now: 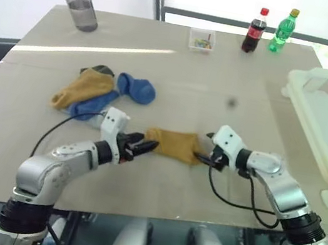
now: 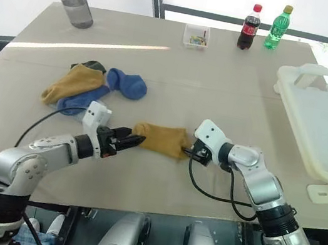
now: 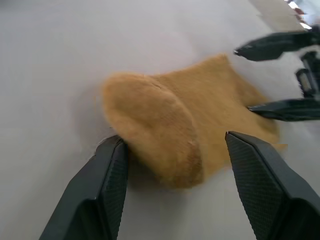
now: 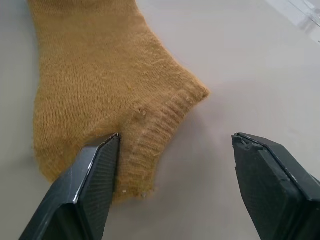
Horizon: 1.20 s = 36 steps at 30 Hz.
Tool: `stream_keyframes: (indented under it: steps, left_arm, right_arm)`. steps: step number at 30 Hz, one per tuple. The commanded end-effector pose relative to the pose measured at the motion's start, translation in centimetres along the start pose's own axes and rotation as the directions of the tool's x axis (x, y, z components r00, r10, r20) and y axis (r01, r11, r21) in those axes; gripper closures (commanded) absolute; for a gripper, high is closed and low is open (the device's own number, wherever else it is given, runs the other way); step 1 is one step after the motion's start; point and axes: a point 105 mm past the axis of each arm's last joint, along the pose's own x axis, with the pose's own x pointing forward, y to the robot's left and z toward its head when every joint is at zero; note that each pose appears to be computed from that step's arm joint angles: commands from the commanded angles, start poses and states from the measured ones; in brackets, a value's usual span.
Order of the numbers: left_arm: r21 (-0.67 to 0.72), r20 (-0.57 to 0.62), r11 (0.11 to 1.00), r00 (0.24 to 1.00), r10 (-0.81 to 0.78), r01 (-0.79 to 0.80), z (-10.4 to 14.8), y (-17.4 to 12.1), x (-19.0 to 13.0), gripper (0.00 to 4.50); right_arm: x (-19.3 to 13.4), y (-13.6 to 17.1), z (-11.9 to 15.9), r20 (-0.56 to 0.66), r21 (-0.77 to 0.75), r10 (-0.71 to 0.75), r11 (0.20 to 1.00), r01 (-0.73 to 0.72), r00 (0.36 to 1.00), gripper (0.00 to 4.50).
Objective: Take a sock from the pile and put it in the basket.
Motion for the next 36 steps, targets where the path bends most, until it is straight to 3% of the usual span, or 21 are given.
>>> stream_keyframes:
  steps: [1, 4, 7, 13, 21, 30, 36]
  left_arm:
    - [0.025, 0.005, 0.995, 0.995, -0.095, 0.095, 0.6, -2.1, 0.7, 1.34]
    - [0.021, -0.003, 0.995, 0.995, -0.097, 0.098, 0.4, -2.1, 0.8, 1.34]
    - [0.020, -0.010, 0.996, 0.996, -0.086, 0.086, 0.3, -1.7, 0.7, 1.27]
    - [0.020, -0.013, 0.997, 0.997, -0.080, 0.080, 0.2, -1.5, 0.6, 1.27]
    - [0.015, -0.014, 0.996, 0.996, -0.088, 0.089, -0.1, -1.7, 0.5, 1.27]
    - [0.007, -0.024, 0.989, 0.988, -0.151, 0.151, -0.6, -3.0, 0.2, 1.27]
    - [0.002, -0.028, 0.990, 0.990, -0.139, 0.140, -0.7, -2.8, 0.2, 1.27]
  right_arm:
    - [-1.5, -1.1, -1.4, -0.078, 0.009, -0.029, 1.000, 0.029, 0.997, 0.82]
    - [-1.8, -0.2, -0.7, -0.035, 0.105, 0.018, 0.994, -0.015, 0.999, 0.82]
    - [-1.5, 1.4, -0.2, 0.002, 0.195, 0.087, 0.977, -0.085, 0.996, 1.57]
    - [-1.4, 3.3, -1.6, -0.050, 0.205, 0.156, 0.968, -0.142, 0.987, 4.37]
    - [-3.2, 0.4, -1.7, -0.075, 0.141, 0.058, 0.989, -0.047, 0.995, 4.45]
    - [-6.3, -2.0, -1.8, -0.108, 0.056, 0.066, 0.997, -0.060, 0.992, 4.45]
    - [-6.4, -1.9, -1.7, -0.101, 0.020, 0.099, 0.995, -0.098, 0.990, 4.45]
